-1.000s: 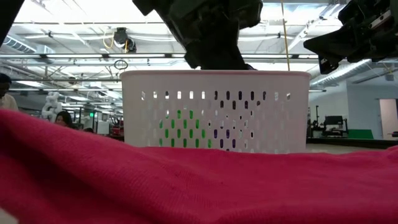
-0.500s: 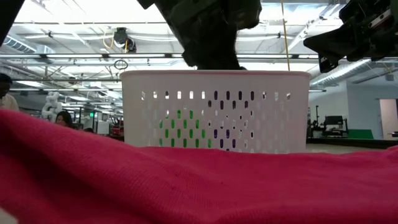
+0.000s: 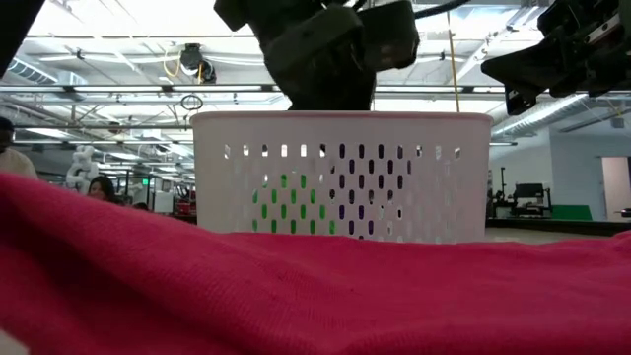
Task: Pick and placing Produce into tupperware
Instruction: Put the blue grapes into the white bin
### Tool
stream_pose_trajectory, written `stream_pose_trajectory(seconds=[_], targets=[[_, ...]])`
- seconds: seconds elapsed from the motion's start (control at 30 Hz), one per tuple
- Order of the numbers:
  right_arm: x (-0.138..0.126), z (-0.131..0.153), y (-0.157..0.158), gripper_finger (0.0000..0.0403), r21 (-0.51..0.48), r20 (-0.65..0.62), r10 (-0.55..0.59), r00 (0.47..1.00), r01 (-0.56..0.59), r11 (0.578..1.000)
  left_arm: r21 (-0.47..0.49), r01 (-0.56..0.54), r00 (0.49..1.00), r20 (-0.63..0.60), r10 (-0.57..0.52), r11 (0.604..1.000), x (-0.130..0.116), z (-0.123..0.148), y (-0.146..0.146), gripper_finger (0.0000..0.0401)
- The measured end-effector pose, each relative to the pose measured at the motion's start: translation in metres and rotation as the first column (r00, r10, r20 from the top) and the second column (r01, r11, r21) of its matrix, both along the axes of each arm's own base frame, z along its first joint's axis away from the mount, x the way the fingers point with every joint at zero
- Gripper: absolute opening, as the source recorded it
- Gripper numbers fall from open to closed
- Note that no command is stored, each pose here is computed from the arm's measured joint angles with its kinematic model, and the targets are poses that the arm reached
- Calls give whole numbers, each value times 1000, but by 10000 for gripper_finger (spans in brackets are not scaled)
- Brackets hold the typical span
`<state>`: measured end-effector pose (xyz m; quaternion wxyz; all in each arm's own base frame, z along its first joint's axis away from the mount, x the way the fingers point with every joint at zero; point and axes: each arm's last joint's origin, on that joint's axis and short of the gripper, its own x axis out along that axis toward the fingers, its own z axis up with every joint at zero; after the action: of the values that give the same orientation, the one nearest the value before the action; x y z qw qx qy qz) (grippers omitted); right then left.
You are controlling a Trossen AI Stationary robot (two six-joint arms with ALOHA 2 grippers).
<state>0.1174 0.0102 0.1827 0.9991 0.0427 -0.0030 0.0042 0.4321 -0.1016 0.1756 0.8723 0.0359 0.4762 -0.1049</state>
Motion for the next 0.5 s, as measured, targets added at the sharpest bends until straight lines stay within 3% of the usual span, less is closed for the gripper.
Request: stream_pose_trajectory(seconds=[0.5], targets=[[0,0,0,0,0,0,0,1000,0,1000,-50,0,1000,-5,0,999,6,-11,5,207]])
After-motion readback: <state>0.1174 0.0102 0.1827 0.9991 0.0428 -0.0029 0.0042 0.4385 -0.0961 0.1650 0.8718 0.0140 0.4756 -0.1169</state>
